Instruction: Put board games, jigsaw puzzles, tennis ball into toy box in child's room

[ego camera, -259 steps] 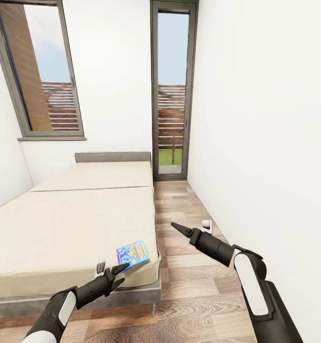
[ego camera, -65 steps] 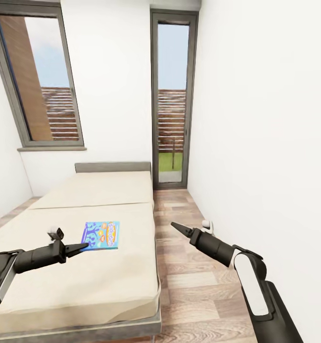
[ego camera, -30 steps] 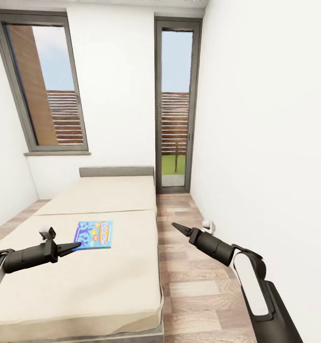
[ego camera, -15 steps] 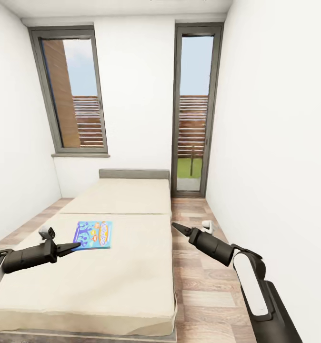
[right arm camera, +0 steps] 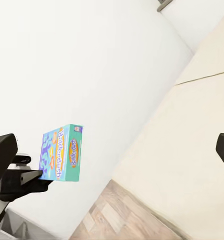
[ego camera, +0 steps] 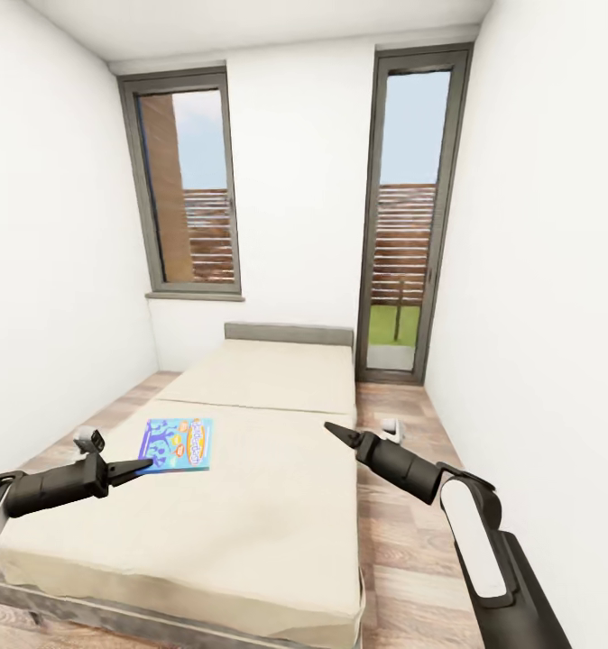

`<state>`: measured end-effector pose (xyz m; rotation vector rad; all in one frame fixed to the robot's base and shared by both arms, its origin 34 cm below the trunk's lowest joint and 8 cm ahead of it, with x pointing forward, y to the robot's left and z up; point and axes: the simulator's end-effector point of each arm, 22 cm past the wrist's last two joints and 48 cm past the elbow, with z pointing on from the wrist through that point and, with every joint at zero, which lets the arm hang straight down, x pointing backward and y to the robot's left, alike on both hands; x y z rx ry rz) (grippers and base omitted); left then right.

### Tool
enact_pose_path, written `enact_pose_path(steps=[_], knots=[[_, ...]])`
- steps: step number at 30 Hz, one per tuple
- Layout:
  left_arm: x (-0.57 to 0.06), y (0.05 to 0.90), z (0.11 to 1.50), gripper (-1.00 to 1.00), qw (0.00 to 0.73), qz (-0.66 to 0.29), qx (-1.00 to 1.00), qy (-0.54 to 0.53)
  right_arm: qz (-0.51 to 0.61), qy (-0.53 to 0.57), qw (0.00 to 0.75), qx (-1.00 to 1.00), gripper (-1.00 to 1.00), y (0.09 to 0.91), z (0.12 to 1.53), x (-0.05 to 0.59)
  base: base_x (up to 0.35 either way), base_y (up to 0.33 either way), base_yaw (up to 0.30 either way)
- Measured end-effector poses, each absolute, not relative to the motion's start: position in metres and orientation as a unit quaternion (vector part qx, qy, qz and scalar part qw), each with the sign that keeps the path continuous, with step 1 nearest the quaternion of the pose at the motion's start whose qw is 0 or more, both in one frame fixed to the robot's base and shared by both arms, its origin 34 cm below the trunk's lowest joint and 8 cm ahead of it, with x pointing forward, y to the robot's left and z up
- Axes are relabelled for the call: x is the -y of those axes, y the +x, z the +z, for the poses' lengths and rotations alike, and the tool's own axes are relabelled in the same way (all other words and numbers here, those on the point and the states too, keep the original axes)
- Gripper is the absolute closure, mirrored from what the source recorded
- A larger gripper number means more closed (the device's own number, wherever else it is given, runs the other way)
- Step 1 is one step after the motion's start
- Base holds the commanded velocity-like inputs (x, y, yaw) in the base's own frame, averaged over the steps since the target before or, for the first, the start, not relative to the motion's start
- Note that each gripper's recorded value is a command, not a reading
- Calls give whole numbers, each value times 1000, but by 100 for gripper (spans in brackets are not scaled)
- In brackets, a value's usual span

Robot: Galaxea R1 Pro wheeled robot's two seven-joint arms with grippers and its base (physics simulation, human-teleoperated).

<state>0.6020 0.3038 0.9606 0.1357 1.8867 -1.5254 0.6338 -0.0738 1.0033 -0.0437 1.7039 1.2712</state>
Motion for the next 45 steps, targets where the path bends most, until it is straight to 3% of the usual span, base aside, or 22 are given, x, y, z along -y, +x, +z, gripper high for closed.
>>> enact_pose_path(steps=[12, 45], knots=[[-304, 603, 983, 100, 349, -589, -727, 52, 519, -19, 490, -701, -100, 636, 1026, 77, 0, 0, 55], [-305, 605, 1036, 100, 349, -589, -727, 51, 518, -20, 488, -702, -100, 637, 1078, 74, 0, 0, 279]])
